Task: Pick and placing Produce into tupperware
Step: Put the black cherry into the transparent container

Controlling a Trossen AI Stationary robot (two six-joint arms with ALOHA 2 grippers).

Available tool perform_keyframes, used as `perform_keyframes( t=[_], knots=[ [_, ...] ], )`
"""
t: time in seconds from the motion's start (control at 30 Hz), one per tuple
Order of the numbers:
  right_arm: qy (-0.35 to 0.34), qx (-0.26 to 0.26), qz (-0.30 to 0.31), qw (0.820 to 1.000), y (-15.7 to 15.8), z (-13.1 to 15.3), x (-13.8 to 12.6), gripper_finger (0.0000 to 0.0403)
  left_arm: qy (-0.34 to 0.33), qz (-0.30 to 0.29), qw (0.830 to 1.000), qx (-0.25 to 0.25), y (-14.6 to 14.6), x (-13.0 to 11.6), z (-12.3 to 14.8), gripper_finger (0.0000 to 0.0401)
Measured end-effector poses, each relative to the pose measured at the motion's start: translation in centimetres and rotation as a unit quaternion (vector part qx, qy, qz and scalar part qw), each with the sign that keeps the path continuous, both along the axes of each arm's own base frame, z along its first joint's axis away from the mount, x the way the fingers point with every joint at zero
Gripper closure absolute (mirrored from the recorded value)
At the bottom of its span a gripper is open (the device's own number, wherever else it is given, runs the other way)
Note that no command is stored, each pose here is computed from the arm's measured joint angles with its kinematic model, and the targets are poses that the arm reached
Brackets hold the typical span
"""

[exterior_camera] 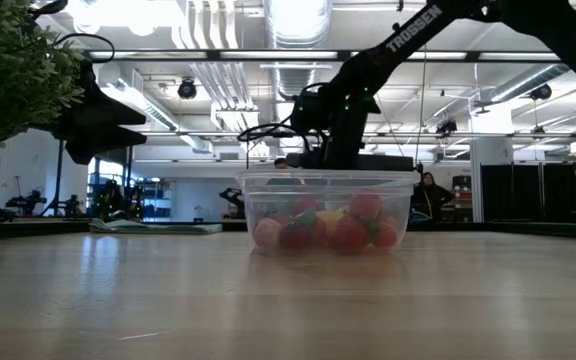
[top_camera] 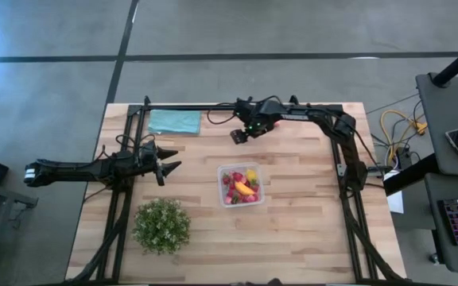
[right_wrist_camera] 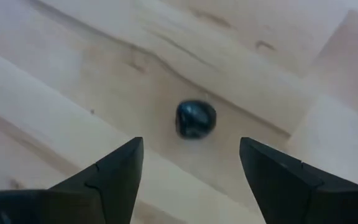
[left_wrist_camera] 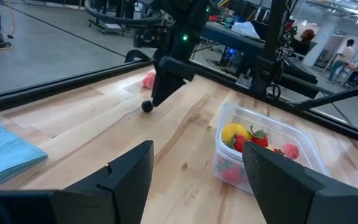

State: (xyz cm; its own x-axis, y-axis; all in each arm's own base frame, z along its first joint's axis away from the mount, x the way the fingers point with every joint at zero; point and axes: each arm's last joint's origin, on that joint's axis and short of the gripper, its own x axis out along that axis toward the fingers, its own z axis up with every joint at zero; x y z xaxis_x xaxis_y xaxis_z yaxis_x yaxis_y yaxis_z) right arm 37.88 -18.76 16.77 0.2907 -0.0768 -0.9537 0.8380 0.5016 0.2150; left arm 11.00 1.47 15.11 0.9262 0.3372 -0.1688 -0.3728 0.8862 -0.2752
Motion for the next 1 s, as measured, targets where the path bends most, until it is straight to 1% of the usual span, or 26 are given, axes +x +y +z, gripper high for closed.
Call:
perform_keyframes(
  t=[0.07, 0.17, 0.3, 0.4, 0.5, 0.67, 1.0],
  knots=[
    [-0.001, -0.017, -0.004, 1.0, -0.1, 0.0, 0.1, 0.0145, 0.0, 0.0, 1.0, 0.0, 0.0, 0.0, 0.0, 0.0168],
    [-0.008, -0.024, -0.007, 1.0, -0.4, -0.3, 0.3, 0.0145, 0.0, 0.0, 1.0, 0.0, 0.0, 0.0, 0.0, 0.0168],
    [-0.009, -0.021, -0.006, 1.0, -0.6, -1.0, 0.6, 0.0149, 0.001, 0.0, 1.0, 0.0, 0.0, 0.0, 0.0, 0.0168],
    [-0.007, -0.01, -0.002, 1.0, -0.6, -1.8, 0.7, 0.0154, 0.001, 0.0, 1.0, 0.0, 0.0, 0.0, 0.0, 0.0168],
    [-0.008, -0.015, -0.003, 1.0, -0.6, -1.9, 0.9, 0.0161, 0.0, 0.0, 1.0, 0.0, 0.0, 0.0, 0.0, 0.0168],
    [-0.002, -0.039, -0.008, 0.999, -0.8, -1.9, 0.9, 0.0182, 0.001, 0.0, 1.0, 0.0, 0.0, 0.0, 0.0, 0.0168],
    [0.004, -0.037, -0.002, 0.999, -0.8, -2.0, 0.8, 0.0247, 0.001, 0.0, 1.0, 0.0, 0.0, 0.0, 0.0, 0.0168]
  ],
)
